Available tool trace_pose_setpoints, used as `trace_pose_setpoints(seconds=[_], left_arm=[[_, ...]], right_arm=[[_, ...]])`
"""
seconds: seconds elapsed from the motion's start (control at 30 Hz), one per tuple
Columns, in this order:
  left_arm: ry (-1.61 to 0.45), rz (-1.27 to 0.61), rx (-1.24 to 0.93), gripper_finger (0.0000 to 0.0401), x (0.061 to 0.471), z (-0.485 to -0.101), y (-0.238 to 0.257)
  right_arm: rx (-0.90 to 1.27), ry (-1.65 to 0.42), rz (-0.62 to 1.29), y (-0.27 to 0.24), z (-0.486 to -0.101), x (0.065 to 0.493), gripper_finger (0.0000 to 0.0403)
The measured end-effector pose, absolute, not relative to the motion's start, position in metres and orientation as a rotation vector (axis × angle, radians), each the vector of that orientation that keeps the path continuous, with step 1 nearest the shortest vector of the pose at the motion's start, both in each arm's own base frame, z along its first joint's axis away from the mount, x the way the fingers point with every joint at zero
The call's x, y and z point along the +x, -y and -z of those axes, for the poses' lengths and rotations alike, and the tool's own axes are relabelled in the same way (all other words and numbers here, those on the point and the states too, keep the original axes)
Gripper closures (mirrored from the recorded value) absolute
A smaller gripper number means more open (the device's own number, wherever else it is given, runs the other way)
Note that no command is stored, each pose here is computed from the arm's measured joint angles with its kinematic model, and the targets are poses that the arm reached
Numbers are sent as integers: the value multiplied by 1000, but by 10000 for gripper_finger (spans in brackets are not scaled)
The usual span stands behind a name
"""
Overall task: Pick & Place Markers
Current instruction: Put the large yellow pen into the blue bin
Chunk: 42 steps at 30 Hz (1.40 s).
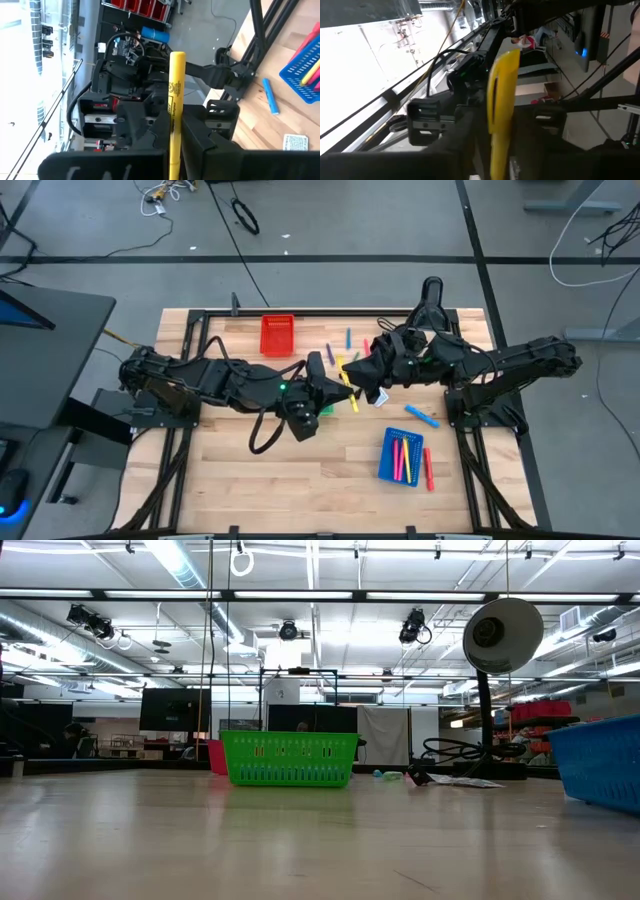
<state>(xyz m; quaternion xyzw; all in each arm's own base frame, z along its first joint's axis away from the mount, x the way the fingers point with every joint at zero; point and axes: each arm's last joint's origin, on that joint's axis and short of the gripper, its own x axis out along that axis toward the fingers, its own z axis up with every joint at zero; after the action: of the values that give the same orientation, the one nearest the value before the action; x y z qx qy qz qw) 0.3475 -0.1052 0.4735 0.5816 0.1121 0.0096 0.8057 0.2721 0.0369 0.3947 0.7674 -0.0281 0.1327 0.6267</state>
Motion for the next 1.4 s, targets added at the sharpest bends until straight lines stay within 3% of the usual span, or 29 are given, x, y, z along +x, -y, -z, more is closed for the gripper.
trace_pose_setpoints(seconds=[0.13,0.23,0.63,0.83,1.23,1.4], left_arm=[[-242,-27,1245,378,347,-474,105],[-245,-37,1235,378,347,-474,105],[-255,-41,1233,379,347,-474,104],[-261,-25,1241,381,346,-472,107],[-247,1,1292,384,343,-472,116],[-228,32,1298,399,344,-472,116]], right_arm=[[1751,66,-301,-37,-395,272,362],[1736,69,-300,-37,-395,272,391],[1705,76,-307,-37,-395,272,400],[1636,96,-391,-38,-402,270,357],[1657,17,-383,-40,-397,271,215],[1680,4,-384,-45,-395,273,183]])
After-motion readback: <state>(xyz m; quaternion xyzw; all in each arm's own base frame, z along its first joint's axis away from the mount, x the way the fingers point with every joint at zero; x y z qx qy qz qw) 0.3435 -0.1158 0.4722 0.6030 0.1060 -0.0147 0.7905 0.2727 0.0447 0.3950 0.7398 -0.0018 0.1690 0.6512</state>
